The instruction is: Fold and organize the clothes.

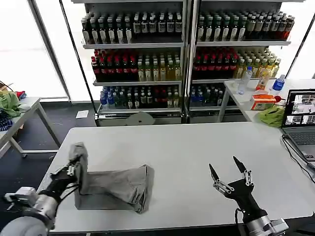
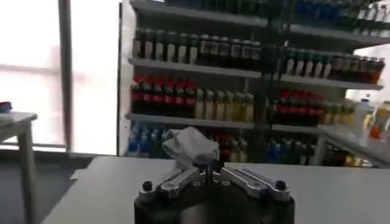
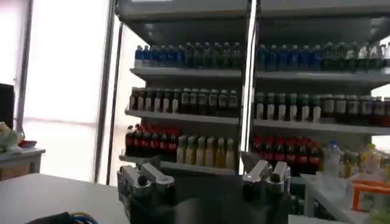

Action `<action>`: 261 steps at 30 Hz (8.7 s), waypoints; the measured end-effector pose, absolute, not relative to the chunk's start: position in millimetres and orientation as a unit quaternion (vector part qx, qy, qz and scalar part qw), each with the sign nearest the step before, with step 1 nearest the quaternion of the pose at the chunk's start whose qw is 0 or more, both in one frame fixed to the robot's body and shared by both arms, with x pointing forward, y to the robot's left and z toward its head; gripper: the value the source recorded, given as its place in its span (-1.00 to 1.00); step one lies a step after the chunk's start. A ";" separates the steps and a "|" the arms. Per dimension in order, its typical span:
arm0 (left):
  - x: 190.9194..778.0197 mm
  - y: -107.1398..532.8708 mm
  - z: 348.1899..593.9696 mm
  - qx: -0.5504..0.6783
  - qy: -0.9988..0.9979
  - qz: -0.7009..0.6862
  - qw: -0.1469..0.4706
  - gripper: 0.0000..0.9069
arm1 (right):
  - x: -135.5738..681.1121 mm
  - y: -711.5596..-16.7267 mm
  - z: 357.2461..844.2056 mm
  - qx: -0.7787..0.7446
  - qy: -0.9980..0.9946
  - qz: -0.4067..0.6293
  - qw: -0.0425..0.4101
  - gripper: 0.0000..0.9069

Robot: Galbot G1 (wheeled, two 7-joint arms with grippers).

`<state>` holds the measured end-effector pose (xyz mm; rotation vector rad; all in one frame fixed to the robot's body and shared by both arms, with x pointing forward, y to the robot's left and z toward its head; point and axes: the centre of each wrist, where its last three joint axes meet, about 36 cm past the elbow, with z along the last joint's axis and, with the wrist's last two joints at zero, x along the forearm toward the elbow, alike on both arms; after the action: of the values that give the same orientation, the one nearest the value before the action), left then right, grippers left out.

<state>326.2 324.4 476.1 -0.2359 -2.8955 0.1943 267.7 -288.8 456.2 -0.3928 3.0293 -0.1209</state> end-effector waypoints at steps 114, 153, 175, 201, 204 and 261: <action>318.7 327.1 388.6 -0.028 -0.952 0.185 0.241 -1.00 | 274.6 -277.4 450.9 -0.143 0.989 -0.029 0.010 1.00; 339.1 408.5 566.4 -0.035 -0.970 0.165 0.176 -1.00 | 272.2 -293.0 441.9 -0.130 0.991 -0.019 0.015 1.00; 408.2 164.7 455.1 -0.207 -0.879 0.300 0.308 1.00 | 274.7 -283.7 441.2 -0.096 0.994 -0.031 -0.044 1.00; 425.0 267.1 516.1 -0.150 -0.962 0.212 0.085 1.00 | 367.6 -203.9 405.9 -0.199 0.943 0.125 -0.234 1.00; 417.8 289.3 523.0 -0.128 -0.972 0.188 0.060 1.00 | 377.6 -190.4 398.6 -0.218 0.935 0.131 -0.246 1.00; 367.6 353.0 522.2 -0.051 -0.987 0.148 0.031 1.00 | 399.4 -229.8 400.4 -0.183 0.965 0.022 -0.187 1.00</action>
<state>367.6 353.0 522.2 -0.1559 -3.0409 0.4566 399.4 -229.8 400.4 -0.6541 3.4555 0.0788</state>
